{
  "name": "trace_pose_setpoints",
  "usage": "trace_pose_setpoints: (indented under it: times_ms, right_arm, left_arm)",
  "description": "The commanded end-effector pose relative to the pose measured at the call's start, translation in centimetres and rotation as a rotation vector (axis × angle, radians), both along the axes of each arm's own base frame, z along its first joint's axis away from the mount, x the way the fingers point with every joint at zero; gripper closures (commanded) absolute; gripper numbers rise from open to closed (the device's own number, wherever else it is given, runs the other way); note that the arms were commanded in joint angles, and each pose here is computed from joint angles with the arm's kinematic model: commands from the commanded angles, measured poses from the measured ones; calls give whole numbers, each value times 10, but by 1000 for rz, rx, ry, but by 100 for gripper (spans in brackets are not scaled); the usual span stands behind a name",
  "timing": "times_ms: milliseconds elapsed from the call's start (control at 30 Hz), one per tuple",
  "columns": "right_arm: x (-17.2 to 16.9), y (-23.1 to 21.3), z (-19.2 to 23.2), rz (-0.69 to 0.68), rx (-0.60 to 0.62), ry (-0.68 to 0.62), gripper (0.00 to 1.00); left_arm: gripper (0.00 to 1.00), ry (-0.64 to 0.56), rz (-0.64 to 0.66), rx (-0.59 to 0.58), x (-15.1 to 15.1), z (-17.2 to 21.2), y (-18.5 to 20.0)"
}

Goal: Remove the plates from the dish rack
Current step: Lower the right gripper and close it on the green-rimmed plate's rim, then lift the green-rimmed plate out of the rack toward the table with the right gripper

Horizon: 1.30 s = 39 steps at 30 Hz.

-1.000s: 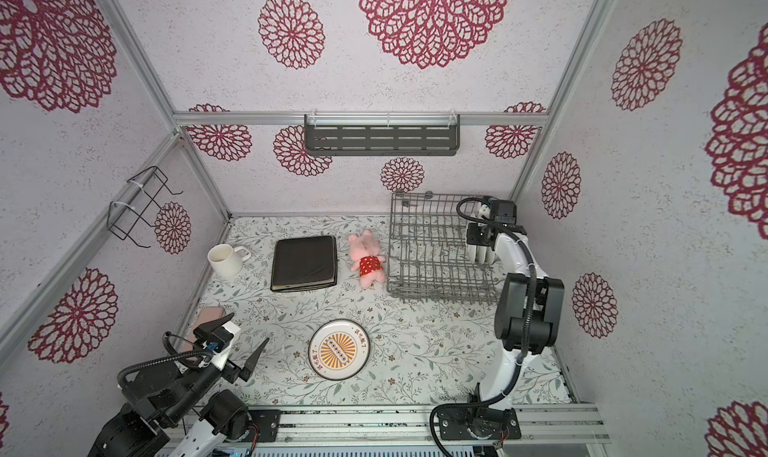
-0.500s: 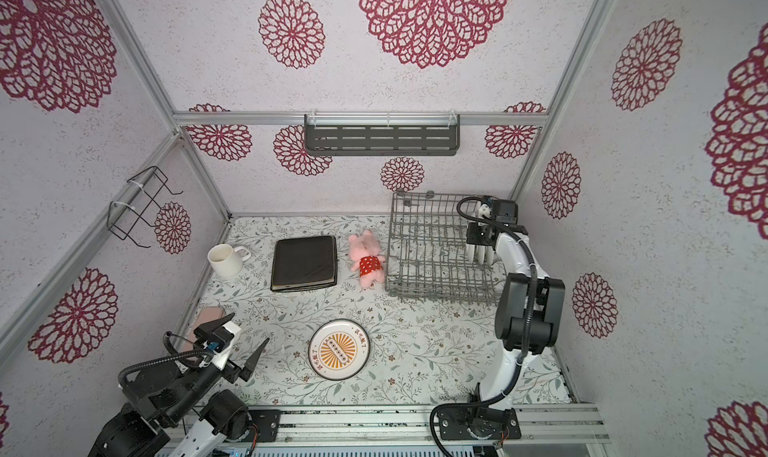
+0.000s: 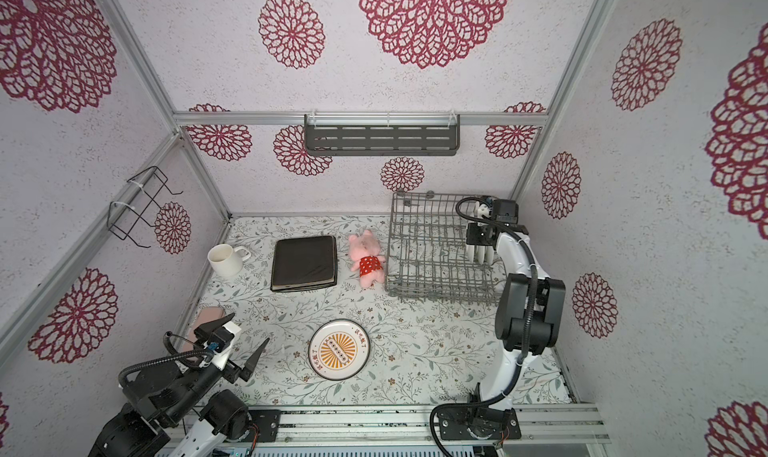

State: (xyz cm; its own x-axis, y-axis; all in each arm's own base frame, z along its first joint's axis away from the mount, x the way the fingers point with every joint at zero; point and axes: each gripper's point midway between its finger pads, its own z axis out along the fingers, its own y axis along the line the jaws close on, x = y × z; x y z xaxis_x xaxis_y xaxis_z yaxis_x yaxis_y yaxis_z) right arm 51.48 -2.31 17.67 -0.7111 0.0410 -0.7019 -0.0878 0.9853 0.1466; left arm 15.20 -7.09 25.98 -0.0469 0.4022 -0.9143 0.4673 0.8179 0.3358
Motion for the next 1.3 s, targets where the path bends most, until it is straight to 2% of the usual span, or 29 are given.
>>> trace_pose_setpoints:
  times_ms: [0,400,867,1067,1267]
  right_arm:
    - [1,0,79,2,-31,-184,94]
    - [-10,12,109,34,-10,-254,94]
    - [-24,78,153,187,22,-344,94]
    - [-46,128,173,345,-26,-399,94]
    - [-90,192,187,602,-193,-496,93]
  left_arm:
    - [3,-27,-24,5,-1,3,-3]
    - [3,-29,-32,2,-2,3,-4]
    - [3,-22,-33,7,-1,2,-5]
    - [3,-16,-33,11,0,1,-6]
    - [3,-7,-36,15,0,-1,-7]
